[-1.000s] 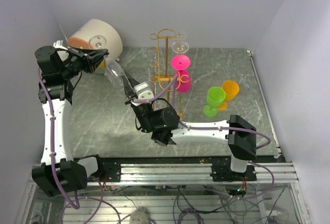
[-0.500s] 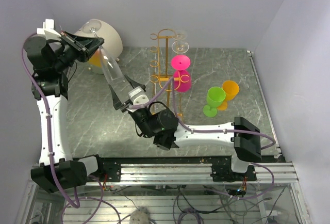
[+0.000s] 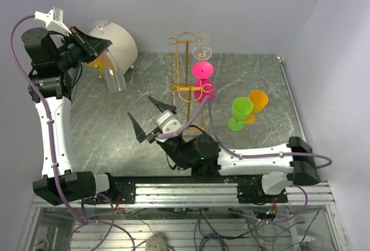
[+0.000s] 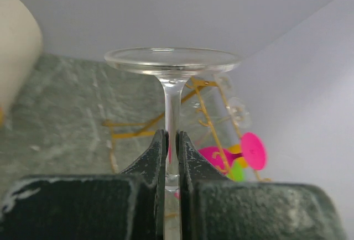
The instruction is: Place the wine glass upside down on the wine glass rack
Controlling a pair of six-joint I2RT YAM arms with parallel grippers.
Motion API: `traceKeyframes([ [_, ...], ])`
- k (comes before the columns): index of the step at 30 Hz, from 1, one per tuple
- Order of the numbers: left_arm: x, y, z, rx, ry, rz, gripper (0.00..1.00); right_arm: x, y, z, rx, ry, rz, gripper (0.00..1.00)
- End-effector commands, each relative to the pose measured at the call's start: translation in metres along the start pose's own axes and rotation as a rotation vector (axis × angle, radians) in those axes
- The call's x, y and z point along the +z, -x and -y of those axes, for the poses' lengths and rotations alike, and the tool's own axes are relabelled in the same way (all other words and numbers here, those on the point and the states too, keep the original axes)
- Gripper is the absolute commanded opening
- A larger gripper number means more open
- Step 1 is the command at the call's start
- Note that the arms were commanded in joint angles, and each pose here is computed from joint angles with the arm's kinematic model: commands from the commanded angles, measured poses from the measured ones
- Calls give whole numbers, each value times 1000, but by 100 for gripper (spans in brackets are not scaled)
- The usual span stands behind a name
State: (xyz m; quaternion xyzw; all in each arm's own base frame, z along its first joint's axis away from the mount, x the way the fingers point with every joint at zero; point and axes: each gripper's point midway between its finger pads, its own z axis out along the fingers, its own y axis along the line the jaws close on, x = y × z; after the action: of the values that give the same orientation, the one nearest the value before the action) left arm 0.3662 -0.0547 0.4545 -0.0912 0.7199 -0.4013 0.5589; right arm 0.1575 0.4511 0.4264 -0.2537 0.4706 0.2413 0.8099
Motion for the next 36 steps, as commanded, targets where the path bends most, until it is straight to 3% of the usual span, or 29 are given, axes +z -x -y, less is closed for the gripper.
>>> traceKeyframes([
  [1,-6,21,-1,364,15,95,7,-19,34,34,82,-67,-23,68],
  [6,18,-1,-5,521,-93,38,7,-35,50,66,170,-115,-65,73],
  [12,53,-27,1,678,-217,53,7,-38,51,91,182,-206,-143,74],
  [18,88,-44,4,714,-340,51,7,-45,29,114,198,-286,-210,75],
  [23,125,-47,-16,711,-358,49,7,-58,33,151,265,-337,-172,75],
  [31,175,-75,-14,737,-463,38,7,-85,46,222,265,-529,-127,75],
  [36,197,-85,-9,798,-524,65,7,-78,36,239,241,-561,-181,76],
])
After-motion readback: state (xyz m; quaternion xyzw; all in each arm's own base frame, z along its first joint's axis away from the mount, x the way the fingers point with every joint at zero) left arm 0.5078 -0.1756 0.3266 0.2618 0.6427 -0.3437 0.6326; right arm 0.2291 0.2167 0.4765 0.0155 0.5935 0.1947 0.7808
